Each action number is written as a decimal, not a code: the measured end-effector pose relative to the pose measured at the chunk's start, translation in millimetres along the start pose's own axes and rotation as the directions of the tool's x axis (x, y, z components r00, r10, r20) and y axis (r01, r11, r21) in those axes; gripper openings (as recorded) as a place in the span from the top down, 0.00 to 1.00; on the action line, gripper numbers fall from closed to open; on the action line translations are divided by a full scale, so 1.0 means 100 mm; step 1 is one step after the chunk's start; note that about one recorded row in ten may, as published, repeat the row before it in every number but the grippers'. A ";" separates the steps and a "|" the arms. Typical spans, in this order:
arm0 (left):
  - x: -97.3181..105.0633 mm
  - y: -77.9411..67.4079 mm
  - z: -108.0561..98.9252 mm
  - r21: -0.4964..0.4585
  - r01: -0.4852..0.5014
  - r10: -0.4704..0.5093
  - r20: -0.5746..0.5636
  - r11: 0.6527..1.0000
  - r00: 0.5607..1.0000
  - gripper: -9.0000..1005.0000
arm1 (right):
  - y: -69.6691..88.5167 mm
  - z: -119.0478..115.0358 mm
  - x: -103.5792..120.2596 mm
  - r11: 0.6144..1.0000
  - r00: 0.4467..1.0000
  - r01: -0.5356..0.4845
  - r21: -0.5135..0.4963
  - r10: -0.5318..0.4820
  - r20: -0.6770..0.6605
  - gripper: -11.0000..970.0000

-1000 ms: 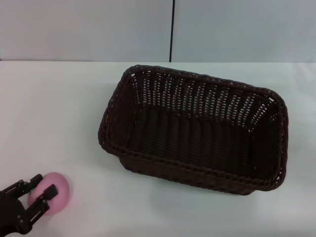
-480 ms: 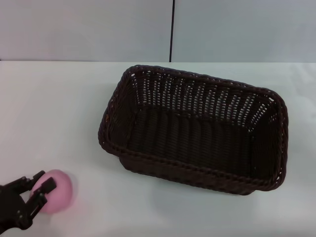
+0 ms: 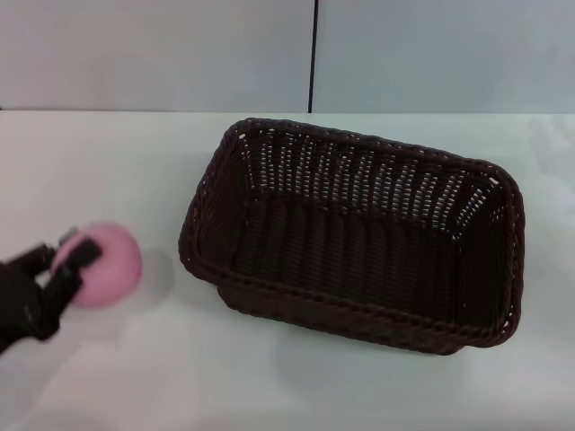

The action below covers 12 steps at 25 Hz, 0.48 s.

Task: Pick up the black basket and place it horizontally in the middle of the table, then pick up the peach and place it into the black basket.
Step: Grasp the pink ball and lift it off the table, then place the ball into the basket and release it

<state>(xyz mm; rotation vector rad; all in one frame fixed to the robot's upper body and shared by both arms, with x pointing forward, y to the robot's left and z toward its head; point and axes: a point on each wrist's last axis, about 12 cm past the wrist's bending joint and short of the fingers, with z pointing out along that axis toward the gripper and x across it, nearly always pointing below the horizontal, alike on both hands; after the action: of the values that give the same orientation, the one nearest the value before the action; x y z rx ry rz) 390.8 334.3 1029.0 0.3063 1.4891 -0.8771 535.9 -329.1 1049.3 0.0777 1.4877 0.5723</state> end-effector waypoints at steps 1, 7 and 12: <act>0.00 0.00 0.00 0.000 0.000 0.000 0.000 1.000 1.000 0.82 | 0.00 0.00 0.00 1.000 1.000 0.000 0.000 0.000 0.000 0.56; -0.15 0.00 0.55 0.136 0.024 -0.045 0.153 0.990 0.987 0.87 | 0.02 -0.01 0.04 1.000 1.000 -0.017 0.001 0.017 -0.009 0.56; -0.11 -0.05 0.98 0.245 0.045 -0.066 0.080 0.969 0.995 0.91 | 0.02 -0.02 0.05 1.000 1.000 -0.021 0.002 0.021 -0.012 0.56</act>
<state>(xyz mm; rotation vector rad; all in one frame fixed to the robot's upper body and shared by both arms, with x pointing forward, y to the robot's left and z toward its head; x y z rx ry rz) 460.6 268.9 1051.7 0.4022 1.3156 -1.1077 533.5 -325.4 1044.9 0.0921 1.5011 0.5892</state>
